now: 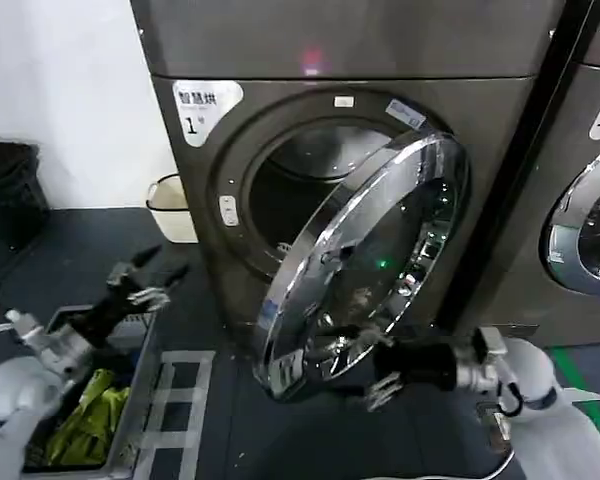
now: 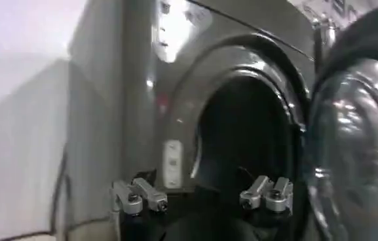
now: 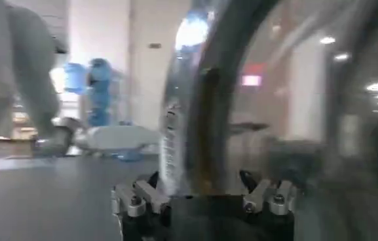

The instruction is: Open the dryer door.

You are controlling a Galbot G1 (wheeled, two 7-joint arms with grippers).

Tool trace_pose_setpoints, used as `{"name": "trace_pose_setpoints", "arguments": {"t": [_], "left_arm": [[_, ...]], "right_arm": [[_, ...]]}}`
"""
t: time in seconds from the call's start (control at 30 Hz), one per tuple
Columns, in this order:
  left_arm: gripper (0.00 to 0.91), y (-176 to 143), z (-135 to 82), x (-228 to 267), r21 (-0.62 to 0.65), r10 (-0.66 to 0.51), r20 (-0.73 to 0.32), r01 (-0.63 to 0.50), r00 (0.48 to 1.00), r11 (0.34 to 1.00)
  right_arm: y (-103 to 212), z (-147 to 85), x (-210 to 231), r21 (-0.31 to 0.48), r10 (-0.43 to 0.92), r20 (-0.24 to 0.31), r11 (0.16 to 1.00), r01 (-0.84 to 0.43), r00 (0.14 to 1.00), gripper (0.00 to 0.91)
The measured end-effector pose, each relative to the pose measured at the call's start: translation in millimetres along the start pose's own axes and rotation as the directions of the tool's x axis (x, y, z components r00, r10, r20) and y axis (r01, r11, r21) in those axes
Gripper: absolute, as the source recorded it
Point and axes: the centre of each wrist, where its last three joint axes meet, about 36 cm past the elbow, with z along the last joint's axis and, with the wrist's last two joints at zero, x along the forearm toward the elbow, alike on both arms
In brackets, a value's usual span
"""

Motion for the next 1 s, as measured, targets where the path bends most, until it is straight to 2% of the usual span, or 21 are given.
{"name": "trace_pose_setpoints", "arguments": {"t": [0.1, 0.2, 0.33, 0.43, 0.57, 0.73, 0.87, 1.0], "left_arm": [[0.907, -19, 2, -16, 0.011, 0.075, -0.013, -0.075, 0.997, 0.997], [0.907, -39, 4, -30, 0.027, 0.161, -0.015, -0.16, 0.987, 0.987], [0.907, -63, 13, -46, 0.067, 0.268, -0.012, -0.267, 0.963, 0.961], [0.907, -76, 24, -58, 0.094, 0.334, -0.004, -0.332, 0.943, 0.939], [0.907, -89, 37, -72, 0.138, 0.398, 0.006, -0.395, 0.917, 0.908], [0.907, -107, 42, -88, 0.172, 0.464, 0.018, -0.46, 0.886, 0.871], [0.907, -121, 46, -101, 0.182, 0.518, 0.021, -0.513, 0.855, 0.839], [0.907, -140, 53, -119, 0.182, 0.573, 0.027, -0.568, 0.819, 0.803]], "right_arm": [[14, -8, 29, 0.035, 0.132, 0.042, 0.99, -0.134, 0.99, 0.907], [29, -25, 61, 0.088, 0.264, 0.061, 0.959, -0.269, 0.963, 0.907], [52, -46, 103, 0.162, 0.452, 0.059, 0.876, -0.455, 0.89, 0.907], [70, -57, 132, 0.204, 0.6, 0.061, 0.775, -0.599, 0.798, 0.907], [93, -73, 168, 0.264, 0.788, 0.056, 0.58, -0.77, 0.613, 0.907], [117, -98, 208, 0.297, 0.942, 0.077, 0.291, -0.909, 0.327, 0.907], [135, -123, 239, 0.293, 0.991, 0.086, 0.074, -0.953, 0.103, 0.907], [156, -143, 271, 0.312, 0.986, 0.141, -0.132, -0.941, -0.091, 0.907]]}}
